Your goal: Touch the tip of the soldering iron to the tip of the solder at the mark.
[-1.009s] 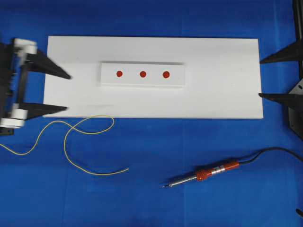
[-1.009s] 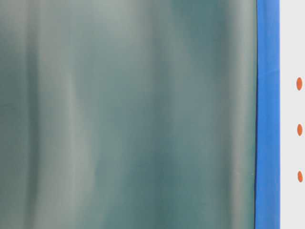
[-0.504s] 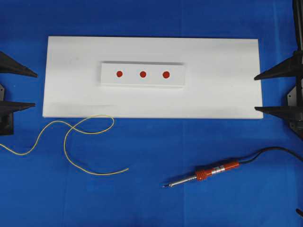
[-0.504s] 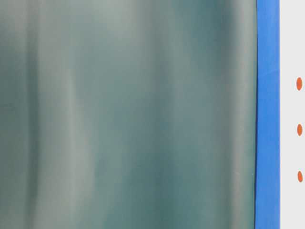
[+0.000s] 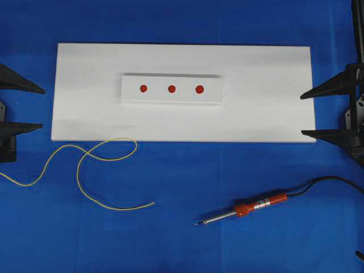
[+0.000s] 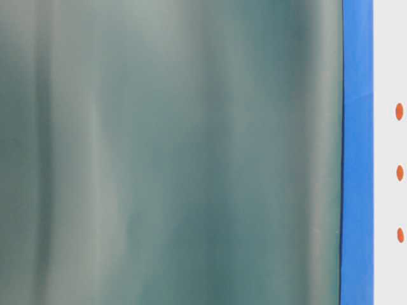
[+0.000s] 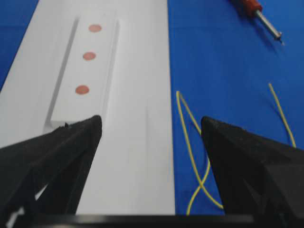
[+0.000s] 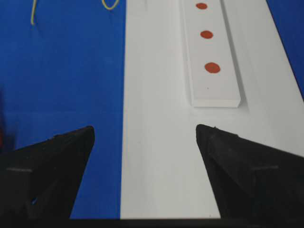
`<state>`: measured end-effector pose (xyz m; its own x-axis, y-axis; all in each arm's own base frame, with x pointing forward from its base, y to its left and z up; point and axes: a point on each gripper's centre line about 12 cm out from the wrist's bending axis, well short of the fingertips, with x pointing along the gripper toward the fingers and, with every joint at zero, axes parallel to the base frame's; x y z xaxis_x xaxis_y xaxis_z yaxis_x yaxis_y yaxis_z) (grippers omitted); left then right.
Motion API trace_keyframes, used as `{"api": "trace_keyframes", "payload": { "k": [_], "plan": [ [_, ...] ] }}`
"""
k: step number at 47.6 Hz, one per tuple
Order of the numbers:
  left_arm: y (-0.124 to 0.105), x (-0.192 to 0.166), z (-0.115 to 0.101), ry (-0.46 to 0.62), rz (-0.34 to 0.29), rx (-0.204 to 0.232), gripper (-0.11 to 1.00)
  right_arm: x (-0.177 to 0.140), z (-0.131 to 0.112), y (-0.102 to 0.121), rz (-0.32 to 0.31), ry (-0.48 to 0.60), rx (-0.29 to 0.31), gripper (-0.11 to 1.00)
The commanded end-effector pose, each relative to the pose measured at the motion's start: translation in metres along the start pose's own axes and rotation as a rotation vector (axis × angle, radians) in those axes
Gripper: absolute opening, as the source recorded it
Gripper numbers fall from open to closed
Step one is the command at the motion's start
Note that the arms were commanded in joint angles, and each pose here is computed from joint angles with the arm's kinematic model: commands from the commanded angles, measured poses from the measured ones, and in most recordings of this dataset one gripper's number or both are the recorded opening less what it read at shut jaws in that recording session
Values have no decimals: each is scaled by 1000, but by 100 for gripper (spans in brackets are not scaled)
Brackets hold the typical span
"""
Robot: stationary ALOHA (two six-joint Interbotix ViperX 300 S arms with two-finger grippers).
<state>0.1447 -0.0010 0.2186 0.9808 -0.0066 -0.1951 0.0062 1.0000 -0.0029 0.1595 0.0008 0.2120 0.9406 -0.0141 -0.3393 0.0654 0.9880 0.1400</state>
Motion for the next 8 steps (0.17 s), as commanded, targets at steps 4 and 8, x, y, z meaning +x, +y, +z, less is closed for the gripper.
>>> {"api": "trace_keyframes", "payload": {
  "k": [4,8],
  "plan": [
    [0,1,5,-8,2,1,80,2,3,1,2,-2,3,85],
    [0,1,4,-3,3,1,80,2,4,1,2,-4,3,85]
  ]
}}
